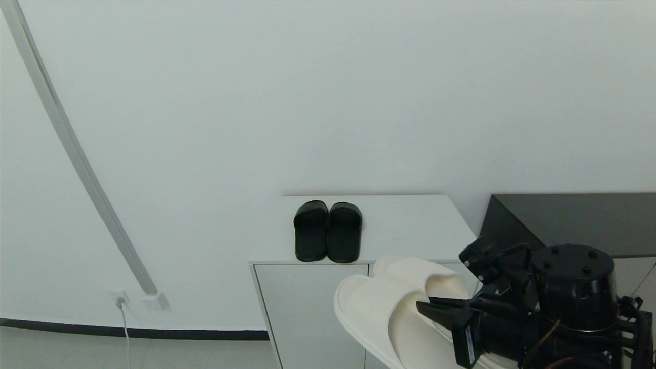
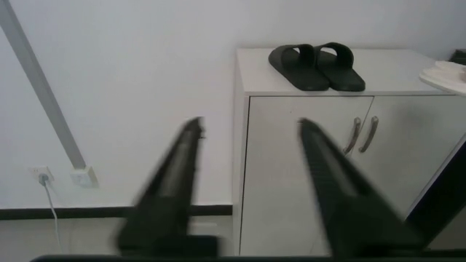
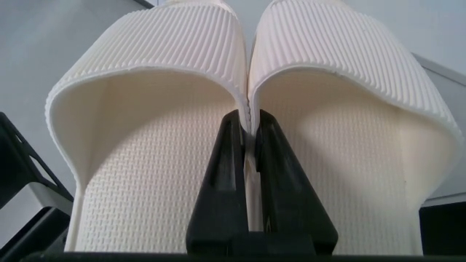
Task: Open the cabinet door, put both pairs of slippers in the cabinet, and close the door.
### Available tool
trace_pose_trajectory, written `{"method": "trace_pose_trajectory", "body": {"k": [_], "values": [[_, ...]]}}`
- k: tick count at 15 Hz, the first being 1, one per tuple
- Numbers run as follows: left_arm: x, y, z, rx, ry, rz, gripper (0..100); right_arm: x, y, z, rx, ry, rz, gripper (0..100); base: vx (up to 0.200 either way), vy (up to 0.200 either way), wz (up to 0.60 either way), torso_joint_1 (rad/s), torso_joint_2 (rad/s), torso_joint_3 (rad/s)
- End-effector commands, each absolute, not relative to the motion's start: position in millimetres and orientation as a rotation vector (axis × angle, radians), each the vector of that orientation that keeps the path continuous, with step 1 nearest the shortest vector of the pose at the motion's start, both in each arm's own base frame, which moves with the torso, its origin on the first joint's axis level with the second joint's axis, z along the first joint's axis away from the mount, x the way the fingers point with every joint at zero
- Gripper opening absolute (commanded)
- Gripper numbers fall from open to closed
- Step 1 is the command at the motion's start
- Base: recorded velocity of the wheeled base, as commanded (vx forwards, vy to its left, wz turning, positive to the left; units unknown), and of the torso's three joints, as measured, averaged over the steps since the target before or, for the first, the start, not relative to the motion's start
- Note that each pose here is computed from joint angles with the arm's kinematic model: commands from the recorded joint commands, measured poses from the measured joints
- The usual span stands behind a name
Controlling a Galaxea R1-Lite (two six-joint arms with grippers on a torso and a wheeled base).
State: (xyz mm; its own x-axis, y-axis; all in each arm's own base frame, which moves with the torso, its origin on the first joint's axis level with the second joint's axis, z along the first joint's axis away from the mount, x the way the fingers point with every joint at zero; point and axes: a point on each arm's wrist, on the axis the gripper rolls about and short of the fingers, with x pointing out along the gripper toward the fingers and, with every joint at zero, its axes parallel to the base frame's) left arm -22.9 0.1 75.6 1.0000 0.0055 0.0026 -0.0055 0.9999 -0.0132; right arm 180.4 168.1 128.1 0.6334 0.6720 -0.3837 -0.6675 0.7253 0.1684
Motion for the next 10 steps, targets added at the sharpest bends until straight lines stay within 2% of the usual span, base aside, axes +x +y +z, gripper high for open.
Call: {"method": "trace_pose_trajectory", "body": {"k": [1,10], "values": [[-22.8,0.1,75.8,-0.014,-0.003,0.006,100,181.1,168.7,126.1,0.008,0.447,0.764,0,0.0,0.0,0.0,-0.139,0.32,0.159],[-22.8,0.1,75.6,-0.006,-0.002,0.005,100,179.6,167.1,124.8,-0.008,0.441,0.762,0,0.0,0.0,0.0,-0.146,0.35,0.192]]}}
